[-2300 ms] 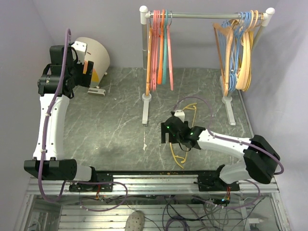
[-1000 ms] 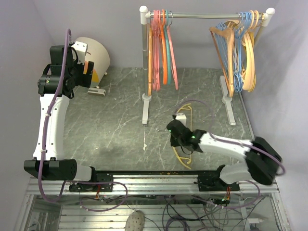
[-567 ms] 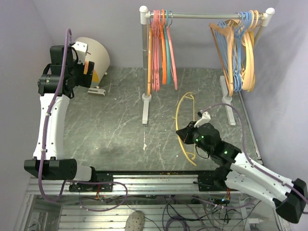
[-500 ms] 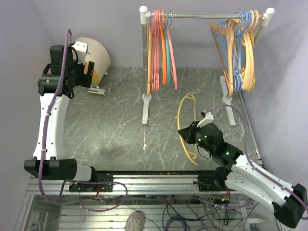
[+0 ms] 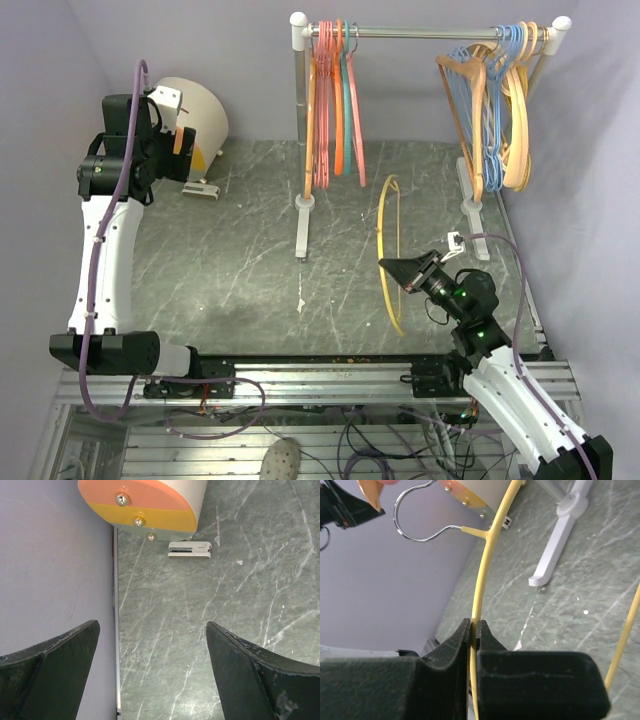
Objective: Organize the hangers
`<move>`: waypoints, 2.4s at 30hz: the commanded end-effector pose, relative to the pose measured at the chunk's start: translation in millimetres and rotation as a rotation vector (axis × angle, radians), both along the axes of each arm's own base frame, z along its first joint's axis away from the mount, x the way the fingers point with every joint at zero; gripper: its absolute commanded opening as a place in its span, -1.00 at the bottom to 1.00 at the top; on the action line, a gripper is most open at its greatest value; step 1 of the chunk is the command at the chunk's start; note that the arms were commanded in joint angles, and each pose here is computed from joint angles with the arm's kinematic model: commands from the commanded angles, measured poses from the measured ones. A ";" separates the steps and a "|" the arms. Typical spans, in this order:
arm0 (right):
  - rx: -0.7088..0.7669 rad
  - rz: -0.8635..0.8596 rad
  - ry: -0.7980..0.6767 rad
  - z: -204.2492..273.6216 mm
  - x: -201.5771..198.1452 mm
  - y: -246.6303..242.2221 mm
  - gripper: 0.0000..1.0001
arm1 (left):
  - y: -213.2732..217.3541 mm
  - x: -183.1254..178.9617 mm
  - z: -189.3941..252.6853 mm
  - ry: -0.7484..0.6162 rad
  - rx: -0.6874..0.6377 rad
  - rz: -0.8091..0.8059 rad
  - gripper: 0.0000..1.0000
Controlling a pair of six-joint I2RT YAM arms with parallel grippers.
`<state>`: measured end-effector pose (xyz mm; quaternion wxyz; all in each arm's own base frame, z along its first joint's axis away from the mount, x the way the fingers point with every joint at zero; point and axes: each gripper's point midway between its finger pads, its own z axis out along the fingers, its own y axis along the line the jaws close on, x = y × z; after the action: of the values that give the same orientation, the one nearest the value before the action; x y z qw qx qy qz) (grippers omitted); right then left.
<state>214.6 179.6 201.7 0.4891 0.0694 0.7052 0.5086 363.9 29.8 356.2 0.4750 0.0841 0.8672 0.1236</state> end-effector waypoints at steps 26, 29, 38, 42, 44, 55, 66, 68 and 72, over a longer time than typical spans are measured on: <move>0.418 0.117 -0.377 211.0 43.9 -5.1 -1.00 | 5.2 -14.4 18.3 -0.072 0.007 0.022 0.98; 0.414 0.119 -0.413 233.1 53.7 -5.8 -1.00 | 5.5 -14.7 17.6 -0.071 0.008 0.024 0.98; 0.496 0.100 -0.399 276.8 90.7 -9.8 -1.00 | 4.8 -13.9 18.2 -0.074 0.006 0.021 0.98; 0.502 0.088 -0.341 285.1 112.2 -7.4 -1.00 | 4.1 -13.8 17.0 -0.071 0.003 0.018 0.98; 0.506 0.081 -0.331 293.2 121.2 -6.9 -1.00 | 3.2 -13.7 17.8 -0.073 0.000 0.013 0.98; 0.512 0.075 -0.183 311.9 170.3 3.1 -1.00 | 2.8 -14.4 17.4 -0.072 0.000 0.010 0.98; 0.402 -0.059 -0.106 309.7 182.0 -4.1 -1.00 | 3.9 -15.6 17.3 -0.072 0.005 0.015 0.98; 0.390 -0.067 -0.097 308.4 183.5 -2.6 -1.00 | 4.0 -15.7 17.7 -0.074 0.005 0.015 0.98; 0.379 -0.042 -0.083 312.3 190.7 6.3 -1.00 | 3.4 -15.5 17.0 -0.072 0.002 0.013 0.98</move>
<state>408.7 181.8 490.5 0.4900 0.1751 0.5791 0.6276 350.2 31.6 362.0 0.4851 0.0802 0.8613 0.1282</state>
